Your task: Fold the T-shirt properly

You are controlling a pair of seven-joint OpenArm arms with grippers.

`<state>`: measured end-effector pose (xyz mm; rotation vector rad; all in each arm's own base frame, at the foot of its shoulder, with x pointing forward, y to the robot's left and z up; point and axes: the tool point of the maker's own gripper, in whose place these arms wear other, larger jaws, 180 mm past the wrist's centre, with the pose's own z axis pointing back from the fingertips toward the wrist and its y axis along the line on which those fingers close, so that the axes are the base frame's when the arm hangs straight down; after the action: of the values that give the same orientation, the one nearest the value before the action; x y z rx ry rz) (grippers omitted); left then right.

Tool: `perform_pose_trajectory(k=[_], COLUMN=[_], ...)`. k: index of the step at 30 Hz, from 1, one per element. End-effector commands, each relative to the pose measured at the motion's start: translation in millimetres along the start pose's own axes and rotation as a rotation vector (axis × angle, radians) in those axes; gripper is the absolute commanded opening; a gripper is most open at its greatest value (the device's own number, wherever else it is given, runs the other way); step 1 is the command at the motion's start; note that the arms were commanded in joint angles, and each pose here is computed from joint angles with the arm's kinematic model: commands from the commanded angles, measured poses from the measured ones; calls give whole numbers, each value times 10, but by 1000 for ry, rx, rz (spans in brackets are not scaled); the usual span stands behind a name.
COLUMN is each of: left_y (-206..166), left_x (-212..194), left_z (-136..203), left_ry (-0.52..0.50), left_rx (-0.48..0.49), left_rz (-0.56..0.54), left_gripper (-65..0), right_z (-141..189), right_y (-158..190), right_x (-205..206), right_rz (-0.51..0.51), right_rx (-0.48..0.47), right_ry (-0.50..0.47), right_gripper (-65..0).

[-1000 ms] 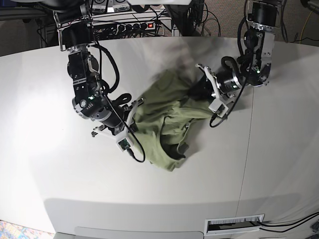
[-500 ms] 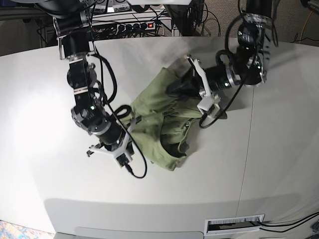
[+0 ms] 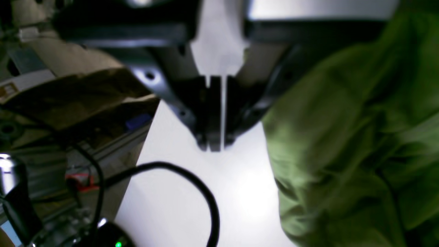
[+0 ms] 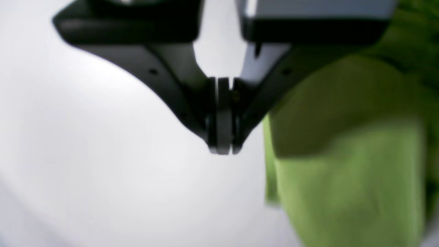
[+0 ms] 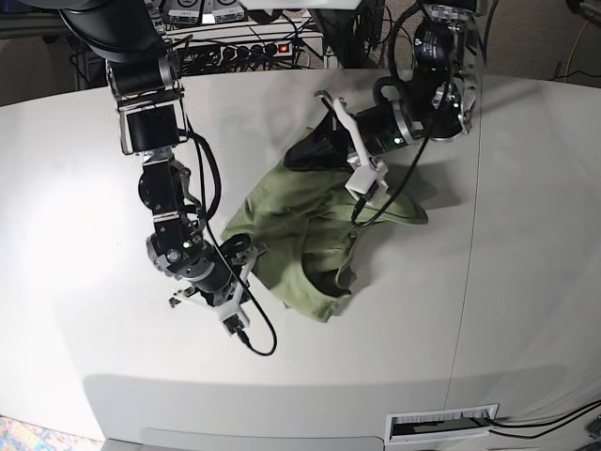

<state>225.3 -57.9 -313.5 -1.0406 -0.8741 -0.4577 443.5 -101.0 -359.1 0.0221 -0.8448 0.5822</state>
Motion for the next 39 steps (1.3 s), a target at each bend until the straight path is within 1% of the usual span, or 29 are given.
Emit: perform_pose_trajectory(k=[1,6,9,14,18,21,23,25,27,30,34,37,39], left_y=[-55,-3,42,83,198,355,431,487,530,615,785,904,993], left_x=[101,-124,-198,-193,-306,-477,-603,-726,-781,-787,-819,-827,-793], left_z=[-9,5,28,36,33,22,11,7,27,107,300,455,549], left_ry=[-44,25,32,24,65,80,94,131,155,178,234,265,268], left_rx=[-12,43,83,108,152,205,222,232,240,254,281,301,324], left_rz=[-12,-28,-49,-76,-108,-69,-60,-54,-60,-87,-135,-170,-191], left_gripper=[-619,-619,-619,-619,-619,-619,-619,-619,-619,-619,-619,-619,-619], right_z=[26,15,21,21,29,39,43,49,48,49,61,111,160], right_y=[-83,-96,-103,-98,-97,-97,-96,-95,-68,0,91,132,164], right_x=[197,54,-38,-43,-128,-200,-226,-262,-311,-419,-628,-725,-753], right_rz=[2,0,0,-2,-3,-3,-3,-3,-5,-5,-9,-11,-15], right_rx=[-13,-14,-15,-13,-12,-12,-12,-12,-7,7,23,31,40], right_ry=[-47,22,71,74,122,161,175,191,202,221,262,272,267], right_gripper=[-650,-650,-650,-650,-650,-650,-650,-650,-650,-650,-650,-650,-650])
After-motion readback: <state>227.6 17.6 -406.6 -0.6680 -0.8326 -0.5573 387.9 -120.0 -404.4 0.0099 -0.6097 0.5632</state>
